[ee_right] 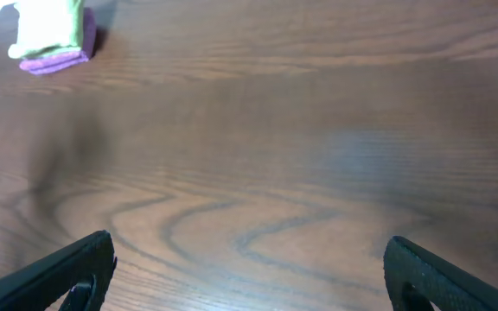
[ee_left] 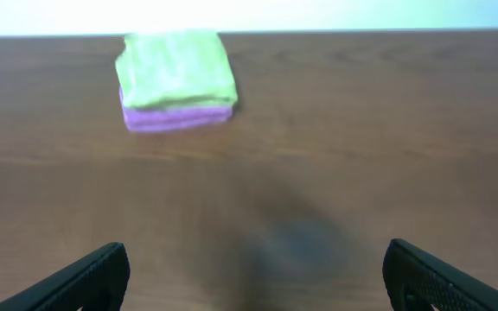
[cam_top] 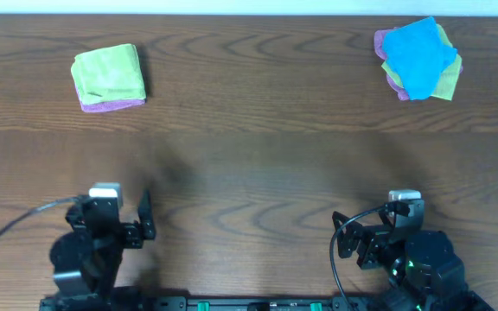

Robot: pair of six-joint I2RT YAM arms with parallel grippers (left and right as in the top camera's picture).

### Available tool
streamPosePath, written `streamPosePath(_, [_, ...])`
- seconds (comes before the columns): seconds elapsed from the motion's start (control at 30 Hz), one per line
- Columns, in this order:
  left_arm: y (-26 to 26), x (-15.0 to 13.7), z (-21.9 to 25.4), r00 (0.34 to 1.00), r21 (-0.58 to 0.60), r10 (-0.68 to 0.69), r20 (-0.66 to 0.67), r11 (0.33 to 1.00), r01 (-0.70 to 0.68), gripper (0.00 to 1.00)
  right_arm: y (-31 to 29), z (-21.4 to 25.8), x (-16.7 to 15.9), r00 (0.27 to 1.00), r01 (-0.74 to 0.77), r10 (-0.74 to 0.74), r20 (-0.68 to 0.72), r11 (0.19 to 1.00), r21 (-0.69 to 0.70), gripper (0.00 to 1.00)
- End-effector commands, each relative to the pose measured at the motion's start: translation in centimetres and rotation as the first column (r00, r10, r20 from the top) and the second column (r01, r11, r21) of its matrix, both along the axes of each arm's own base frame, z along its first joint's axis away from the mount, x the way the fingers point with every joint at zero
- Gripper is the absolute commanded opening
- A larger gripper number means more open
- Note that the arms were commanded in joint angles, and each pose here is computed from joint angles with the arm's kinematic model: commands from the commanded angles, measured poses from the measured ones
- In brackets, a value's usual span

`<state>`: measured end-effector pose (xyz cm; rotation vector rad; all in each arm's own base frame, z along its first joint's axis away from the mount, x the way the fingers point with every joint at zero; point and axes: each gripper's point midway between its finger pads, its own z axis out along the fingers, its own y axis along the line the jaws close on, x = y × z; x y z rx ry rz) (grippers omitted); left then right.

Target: Fold the cloth

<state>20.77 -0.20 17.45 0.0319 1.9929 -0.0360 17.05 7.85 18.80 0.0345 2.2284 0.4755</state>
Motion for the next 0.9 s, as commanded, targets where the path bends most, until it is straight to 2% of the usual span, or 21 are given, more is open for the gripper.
streamPosePath(0.0, [0.4, -0.3, -2.2, 1.000, 0.049, 0.011, 0.000, 0.999, -0.011, 0.95, -0.3, 0.0, 0.1, 1.000, 0.021, -0.021, 0.001, 1.000, 0.004, 0.99])
streamPosePath(0.2, [0.6, -0.4, -5.6, 1.000, 0.102, 0.007, -0.024, 0.995, -0.004, 0.95, -0.3, 0.0, 0.1, 1.000, 0.021, -0.021, 0.001, 1.000, 0.004, 0.99])
streamPosePath(0.4, [0.2, -0.9, -9.2, 0.992, 0.137, -0.012, -0.123, 0.990, 0.029, 0.95, -0.3, 0.0, 0.1, 1.000, 0.021, -0.021, 0.001, 1.000, 0.004, 0.99])
streamPosePath(0.53, [1.3, -1.3, -9.8, 0.987, 0.171, 0.043, -0.154, 0.985, -0.017, 0.95, -0.3, 0.0, 0.1, 1.000, 0.021, -0.021, 0.001, 1.000, 0.004, 0.99])
streamPosePath(0.87, [1.3, -1.4, -9.9, 0.986, 0.171, 0.047, -0.159, 0.985, -0.019, 0.95, -0.3, 0.0, 0.1, 1.000, 0.021, -0.021, 0.001, 1.000, 0.004, 0.99])
